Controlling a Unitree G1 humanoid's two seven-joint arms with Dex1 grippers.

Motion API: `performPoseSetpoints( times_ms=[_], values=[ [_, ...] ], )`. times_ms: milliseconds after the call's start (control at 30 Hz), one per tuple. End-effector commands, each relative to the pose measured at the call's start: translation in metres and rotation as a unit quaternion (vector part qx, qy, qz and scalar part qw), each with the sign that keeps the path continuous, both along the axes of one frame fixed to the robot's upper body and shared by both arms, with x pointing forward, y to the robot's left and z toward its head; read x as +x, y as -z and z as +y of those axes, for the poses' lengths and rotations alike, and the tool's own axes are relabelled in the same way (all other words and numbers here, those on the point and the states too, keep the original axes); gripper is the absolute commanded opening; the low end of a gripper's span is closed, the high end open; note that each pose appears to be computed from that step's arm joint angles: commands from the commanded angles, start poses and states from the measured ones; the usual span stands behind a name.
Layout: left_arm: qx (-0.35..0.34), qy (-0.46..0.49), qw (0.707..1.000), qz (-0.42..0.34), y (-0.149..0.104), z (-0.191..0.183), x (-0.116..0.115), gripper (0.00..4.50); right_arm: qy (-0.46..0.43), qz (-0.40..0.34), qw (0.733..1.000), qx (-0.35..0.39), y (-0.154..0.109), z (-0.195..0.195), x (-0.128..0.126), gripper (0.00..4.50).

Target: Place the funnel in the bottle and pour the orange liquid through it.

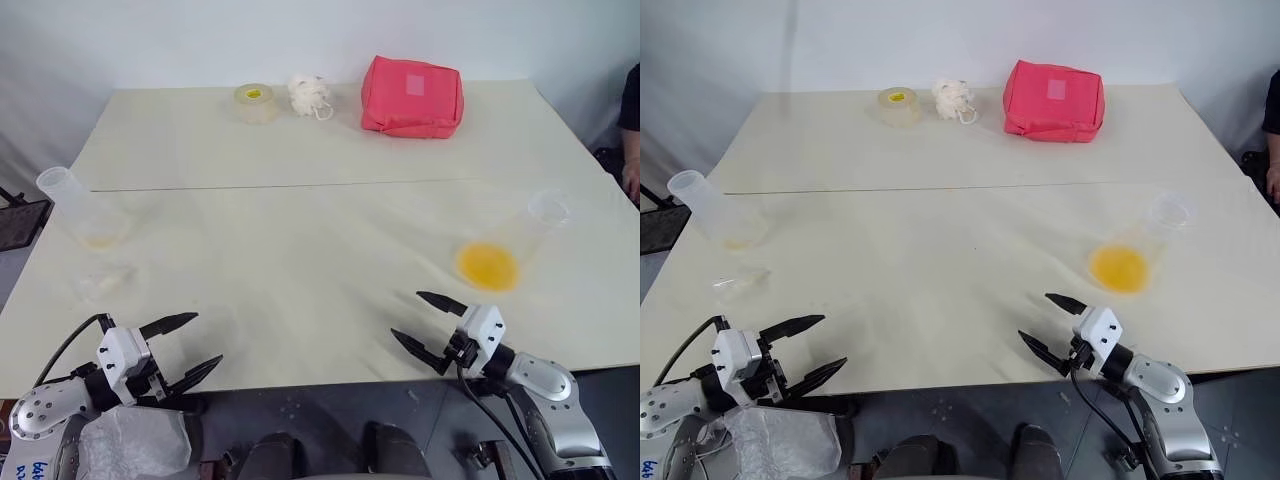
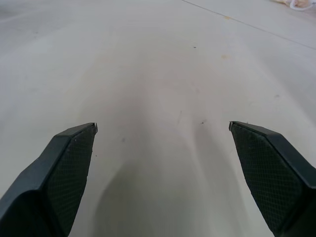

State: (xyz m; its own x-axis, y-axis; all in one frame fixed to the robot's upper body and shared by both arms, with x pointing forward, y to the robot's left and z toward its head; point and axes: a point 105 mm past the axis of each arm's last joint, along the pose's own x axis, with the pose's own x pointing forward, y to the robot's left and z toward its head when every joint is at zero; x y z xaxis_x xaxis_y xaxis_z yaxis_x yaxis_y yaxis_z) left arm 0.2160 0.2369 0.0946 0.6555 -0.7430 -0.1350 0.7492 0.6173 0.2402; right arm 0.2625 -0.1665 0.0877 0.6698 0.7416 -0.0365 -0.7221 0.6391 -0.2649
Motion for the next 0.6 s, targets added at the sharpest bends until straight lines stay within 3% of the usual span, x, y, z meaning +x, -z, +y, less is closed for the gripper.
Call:
performPoseSetpoints(
  times_ms=[33, 133, 200, 367, 600],
  values=[
    [-0.007, 0.003, 1.0, -0.007, -0.01, 0.003, -0.001, 4.5, 0.001, -0.025, 1.0, 0.003, -0.014, -0.001, 0.0, 4.49],
    [-0.004, -0.019, 1.0, -0.012, -0.014, 0.004, 0.004, 4.5, 0.0, -0.024, 1.0, 0.004, -0.014, 0.0, 0.001, 4.49],
    [-0.054, -0.023, 0.998, 0.026, -0.015, 0.003, 0.005, 4.5, -0.001, -0.023, 1.0, 0.004, -0.014, 0.0, 0.001, 4.49],
    [-0.027, -0.051, 0.998, 0.036, -0.013, 0.001, 0.009, 4.5, -0.021, -0.029, 0.999, 0.009, -0.018, 0.008, 0.007, 4.49],
    [-0.041, -0.13, 0.99, -0.03, -0.039, 0.021, -0.001, 4.5, -0.061, -0.045, 0.997, 0.021, -0.033, 0.022, 0.02, 4.49]
  ],
)
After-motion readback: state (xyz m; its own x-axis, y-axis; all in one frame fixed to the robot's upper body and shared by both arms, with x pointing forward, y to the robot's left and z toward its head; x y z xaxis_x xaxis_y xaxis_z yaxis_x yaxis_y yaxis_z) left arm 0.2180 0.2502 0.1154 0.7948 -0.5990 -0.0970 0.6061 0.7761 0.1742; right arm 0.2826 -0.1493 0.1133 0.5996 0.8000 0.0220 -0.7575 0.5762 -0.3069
